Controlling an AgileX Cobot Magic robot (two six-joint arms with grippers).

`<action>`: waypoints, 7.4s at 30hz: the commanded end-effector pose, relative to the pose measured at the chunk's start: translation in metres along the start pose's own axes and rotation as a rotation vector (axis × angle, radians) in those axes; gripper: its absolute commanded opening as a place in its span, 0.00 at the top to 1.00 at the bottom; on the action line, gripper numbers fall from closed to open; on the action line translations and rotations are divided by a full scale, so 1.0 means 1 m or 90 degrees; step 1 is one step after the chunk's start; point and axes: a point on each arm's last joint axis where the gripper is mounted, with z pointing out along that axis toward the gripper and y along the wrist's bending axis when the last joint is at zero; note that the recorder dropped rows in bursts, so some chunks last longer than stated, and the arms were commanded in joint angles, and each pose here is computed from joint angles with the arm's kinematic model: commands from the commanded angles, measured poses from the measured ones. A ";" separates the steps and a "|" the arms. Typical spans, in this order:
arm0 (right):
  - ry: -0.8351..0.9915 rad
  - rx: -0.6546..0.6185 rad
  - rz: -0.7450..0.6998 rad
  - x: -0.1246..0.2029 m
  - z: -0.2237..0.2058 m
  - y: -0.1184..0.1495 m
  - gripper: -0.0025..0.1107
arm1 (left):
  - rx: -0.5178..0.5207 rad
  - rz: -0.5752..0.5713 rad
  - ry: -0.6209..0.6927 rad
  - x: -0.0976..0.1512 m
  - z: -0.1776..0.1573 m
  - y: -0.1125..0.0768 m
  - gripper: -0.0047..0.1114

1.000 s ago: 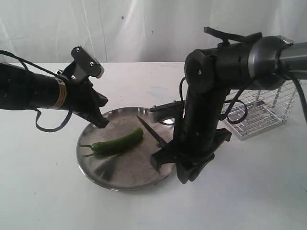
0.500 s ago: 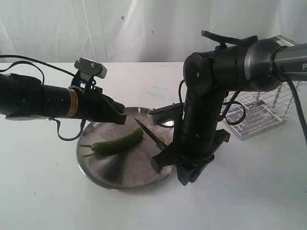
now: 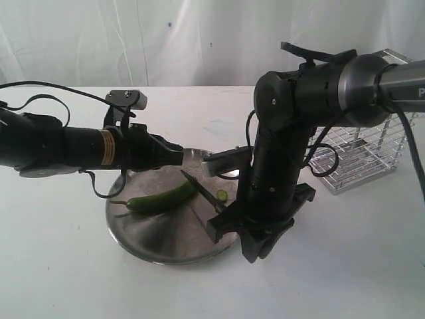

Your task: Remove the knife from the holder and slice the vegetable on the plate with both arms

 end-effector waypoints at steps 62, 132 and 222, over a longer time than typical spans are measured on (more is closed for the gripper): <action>-0.006 0.030 0.024 -0.008 0.011 -0.009 0.98 | -0.037 -0.057 0.208 0.035 0.049 0.031 0.96; 0.064 0.051 0.037 0.015 -0.005 -0.008 0.98 | 0.079 -0.135 0.288 0.065 0.045 -0.015 0.96; -0.205 0.016 0.052 -0.004 -0.026 0.000 0.98 | -0.455 -0.075 -0.046 0.007 -0.155 0.018 0.96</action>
